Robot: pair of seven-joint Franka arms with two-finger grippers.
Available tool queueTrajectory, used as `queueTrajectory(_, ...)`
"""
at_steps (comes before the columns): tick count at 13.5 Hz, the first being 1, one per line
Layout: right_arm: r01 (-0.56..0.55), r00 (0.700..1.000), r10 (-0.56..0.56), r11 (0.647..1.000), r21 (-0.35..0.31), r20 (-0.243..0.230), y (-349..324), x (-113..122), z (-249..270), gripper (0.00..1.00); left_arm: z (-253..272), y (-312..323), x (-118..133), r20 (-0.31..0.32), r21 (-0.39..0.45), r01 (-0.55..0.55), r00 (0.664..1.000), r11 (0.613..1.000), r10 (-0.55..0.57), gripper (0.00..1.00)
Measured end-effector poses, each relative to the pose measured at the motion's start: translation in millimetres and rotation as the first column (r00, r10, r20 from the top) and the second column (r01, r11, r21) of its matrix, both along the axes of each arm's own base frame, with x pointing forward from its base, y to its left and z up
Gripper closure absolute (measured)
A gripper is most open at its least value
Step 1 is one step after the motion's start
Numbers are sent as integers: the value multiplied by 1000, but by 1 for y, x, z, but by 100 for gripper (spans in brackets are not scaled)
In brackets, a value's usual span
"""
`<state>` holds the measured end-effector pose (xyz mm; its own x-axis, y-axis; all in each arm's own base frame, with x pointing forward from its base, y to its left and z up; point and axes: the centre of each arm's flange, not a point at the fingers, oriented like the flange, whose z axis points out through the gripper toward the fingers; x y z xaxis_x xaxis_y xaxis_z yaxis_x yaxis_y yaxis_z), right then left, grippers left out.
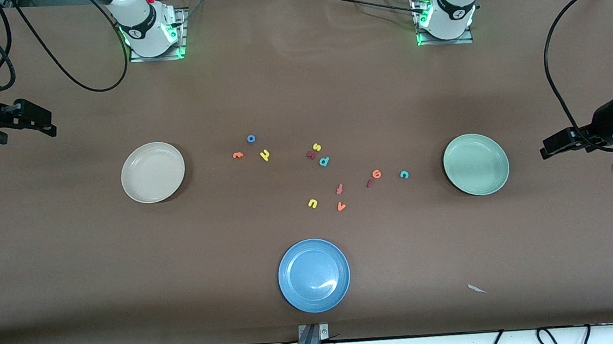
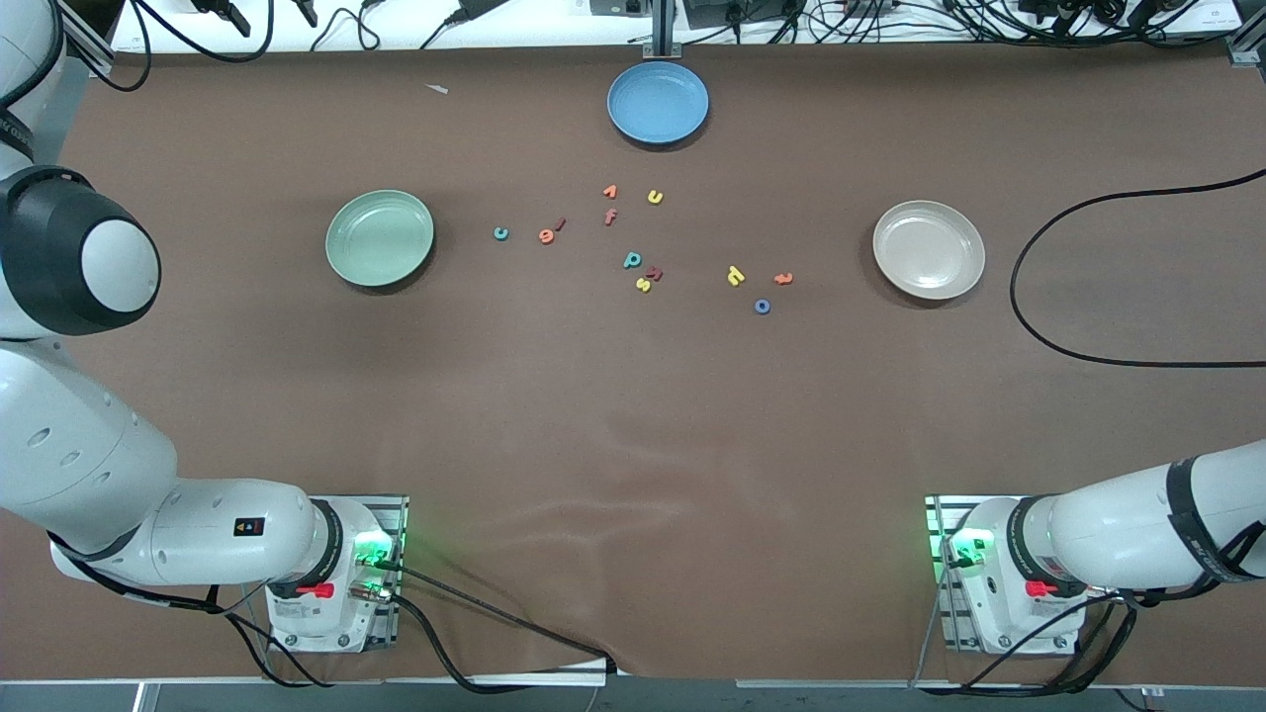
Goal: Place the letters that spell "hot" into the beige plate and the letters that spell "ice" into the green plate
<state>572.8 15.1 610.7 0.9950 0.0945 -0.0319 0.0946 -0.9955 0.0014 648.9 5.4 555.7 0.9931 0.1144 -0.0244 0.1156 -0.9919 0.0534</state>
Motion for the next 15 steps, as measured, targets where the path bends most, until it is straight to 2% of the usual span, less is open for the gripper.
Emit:
queueTrajectory(11, 2, 1000, -2, 1000, 0, 0, -1, 0, 0, 0, 0, 0, 0, 0, 0, 0, 1000, 1000, 0, 0)
queueTrajectory(15, 3, 1000, -3, 1000, 0, 0, -2, 0, 0, 0, 0, 0, 0, 2, -1, 35, 999, 999, -35, 0)
